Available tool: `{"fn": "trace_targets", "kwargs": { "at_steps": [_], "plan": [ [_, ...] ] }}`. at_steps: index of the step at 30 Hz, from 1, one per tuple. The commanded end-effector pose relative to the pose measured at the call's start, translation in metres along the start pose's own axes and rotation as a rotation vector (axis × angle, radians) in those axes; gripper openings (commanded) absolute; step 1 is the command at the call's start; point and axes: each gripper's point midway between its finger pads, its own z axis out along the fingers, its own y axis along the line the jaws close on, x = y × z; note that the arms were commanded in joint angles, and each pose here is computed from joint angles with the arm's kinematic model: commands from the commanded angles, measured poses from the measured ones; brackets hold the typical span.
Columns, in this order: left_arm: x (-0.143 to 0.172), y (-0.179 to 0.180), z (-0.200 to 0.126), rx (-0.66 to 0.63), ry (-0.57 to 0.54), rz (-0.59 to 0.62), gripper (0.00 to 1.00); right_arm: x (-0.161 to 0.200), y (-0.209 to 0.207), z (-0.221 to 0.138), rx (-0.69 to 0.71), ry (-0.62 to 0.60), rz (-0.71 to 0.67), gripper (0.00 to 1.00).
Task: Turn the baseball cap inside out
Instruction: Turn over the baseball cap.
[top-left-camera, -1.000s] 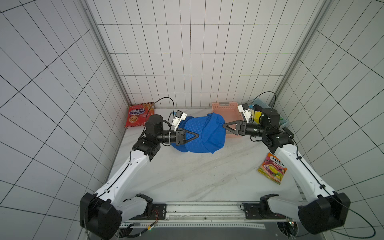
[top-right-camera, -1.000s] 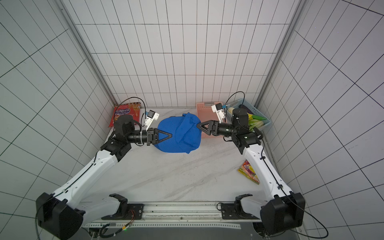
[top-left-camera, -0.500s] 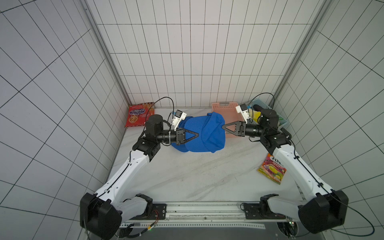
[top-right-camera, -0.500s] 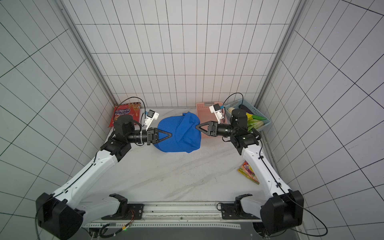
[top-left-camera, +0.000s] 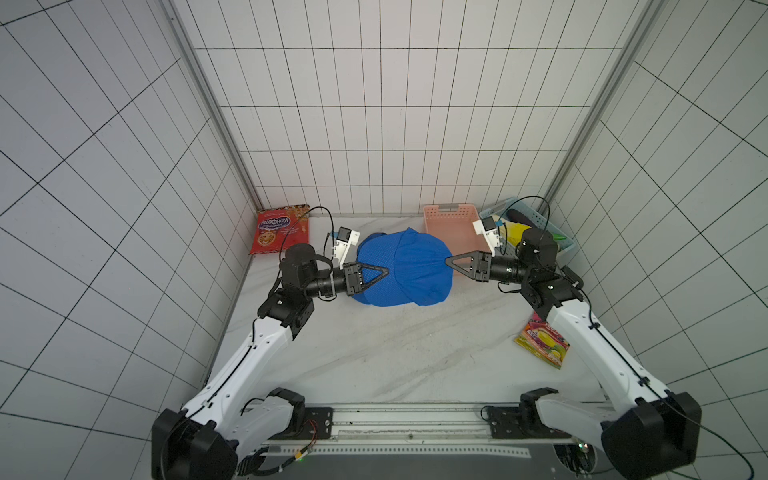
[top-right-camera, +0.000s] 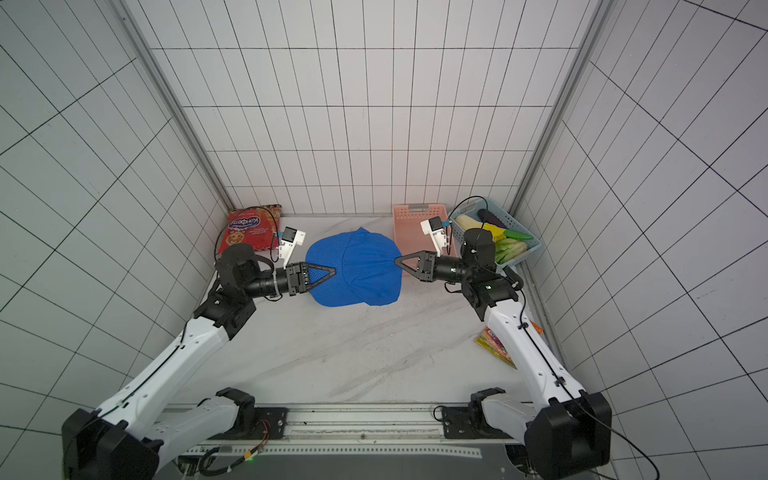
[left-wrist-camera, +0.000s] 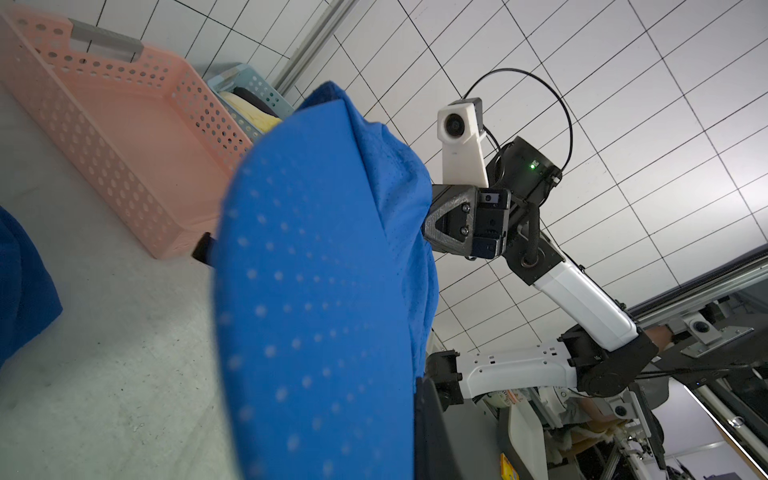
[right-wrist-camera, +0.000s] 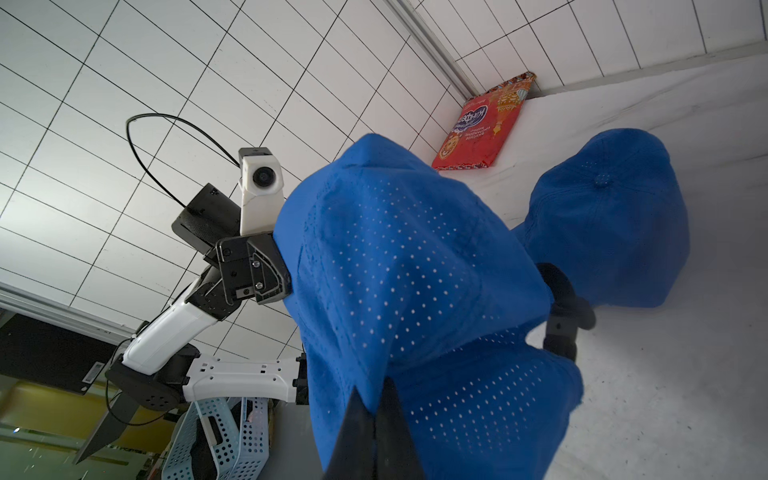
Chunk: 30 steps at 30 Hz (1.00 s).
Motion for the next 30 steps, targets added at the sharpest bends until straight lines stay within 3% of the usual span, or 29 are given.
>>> {"fn": "trace_targets", "kwargs": {
  "at_steps": [1,4,9,12,21,26,30],
  "plan": [
    [-0.038,-0.003,-0.014,-0.007,-0.228,-0.015,0.0,-0.012,-0.013,-0.008,0.055,-0.082,0.029,0.0],
    [-0.038,-0.009,-0.013,0.033,-0.222,-0.031,0.0,-0.019,-0.005,-0.01,0.04,-0.102,0.024,0.02],
    [-0.028,-0.023,-0.009,0.091,-0.126,-0.022,0.0,-0.036,-0.001,-0.023,0.07,-0.166,0.012,0.49],
    [-0.024,-0.03,-0.008,0.126,-0.077,-0.027,0.0,-0.034,-0.008,-0.024,0.053,-0.17,0.06,0.62],
    [-0.028,-0.042,-0.007,0.175,-0.073,-0.024,0.0,-0.018,-0.001,-0.005,-0.079,-0.072,0.167,0.75],
    [-0.031,-0.045,-0.003,0.195,-0.079,-0.035,0.0,-0.008,0.013,0.013,-0.143,0.005,0.15,0.76],
    [-0.03,-0.042,-0.001,0.19,-0.079,-0.046,0.0,-0.015,0.022,0.015,-0.166,-0.006,0.123,0.74]
  ]
}}
